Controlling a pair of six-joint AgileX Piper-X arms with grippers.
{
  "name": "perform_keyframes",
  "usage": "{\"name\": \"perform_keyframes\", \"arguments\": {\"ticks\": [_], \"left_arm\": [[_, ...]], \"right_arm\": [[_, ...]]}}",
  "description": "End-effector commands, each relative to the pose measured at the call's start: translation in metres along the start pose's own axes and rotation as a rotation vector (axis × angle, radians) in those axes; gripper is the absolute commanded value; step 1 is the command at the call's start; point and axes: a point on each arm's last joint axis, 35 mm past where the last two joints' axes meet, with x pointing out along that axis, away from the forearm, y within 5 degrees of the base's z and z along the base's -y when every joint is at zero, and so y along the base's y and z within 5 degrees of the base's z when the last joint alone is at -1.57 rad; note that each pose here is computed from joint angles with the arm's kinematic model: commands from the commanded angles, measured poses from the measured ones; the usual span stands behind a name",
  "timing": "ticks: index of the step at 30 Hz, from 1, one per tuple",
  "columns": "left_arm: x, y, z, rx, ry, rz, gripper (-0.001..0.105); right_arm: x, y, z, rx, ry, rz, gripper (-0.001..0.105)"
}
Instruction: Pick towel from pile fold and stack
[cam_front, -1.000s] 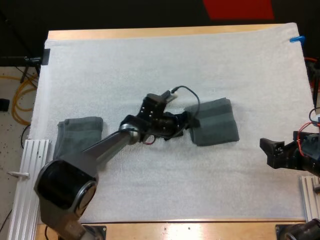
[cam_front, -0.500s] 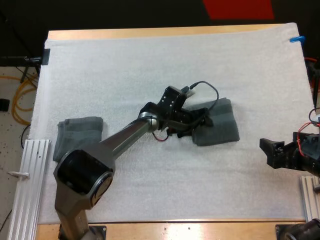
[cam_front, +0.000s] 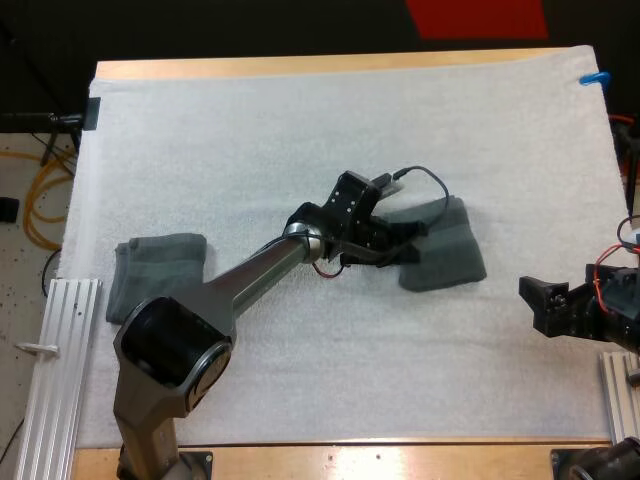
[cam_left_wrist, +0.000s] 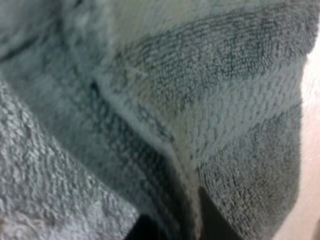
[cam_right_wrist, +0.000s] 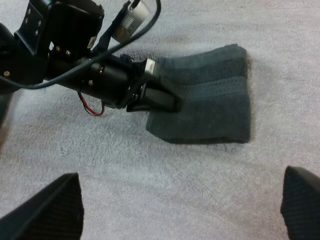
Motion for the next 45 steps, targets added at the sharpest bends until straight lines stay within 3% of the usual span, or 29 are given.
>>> {"name": "perform_keyframes", "arguments": {"ticks": [1,6,10,19,24,31,39,45], "left_arm": [[-0.01,-0.006,-0.001,0.065,-0.002,-0.004,0.0],[-0.052,-0.002,0.002,0.195,-0.009,0.064,0.0],[-0.102,0.012,-0.001,0.301,-0.025,0.231,0.0],[-0.21,0.043,-0.016,0.403,-0.056,0.573,0.0],[-0.258,0.059,-0.021,0.38,-0.117,0.662,0.0],[-0.302,0.095,-0.016,0.261,-0.172,0.713,0.0],[-0.323,0.118,-0.01,0.195,-0.22,0.771,0.0],[-0.316,0.131,0.0,0.171,-0.176,0.772,0.001]], "right_arm": [[-0.002,0.0,0.0,-0.001,-0.004,-0.001,0.078],[-0.002,0.001,0.002,-0.002,-0.023,0.01,0.078],[-0.001,0.002,0.006,-0.006,-0.049,0.057,0.078],[0.002,0.002,0.014,-0.013,-0.107,0.062,0.078],[0.012,0.004,0.018,-0.012,-0.072,0.113,0.078],[0.028,0.006,0.023,-0.007,-0.02,0.196,0.078],[0.03,0.006,0.024,-0.006,-0.016,0.227,0.078],[0.03,0.007,0.025,-0.007,-0.019,0.241,0.078]]}}
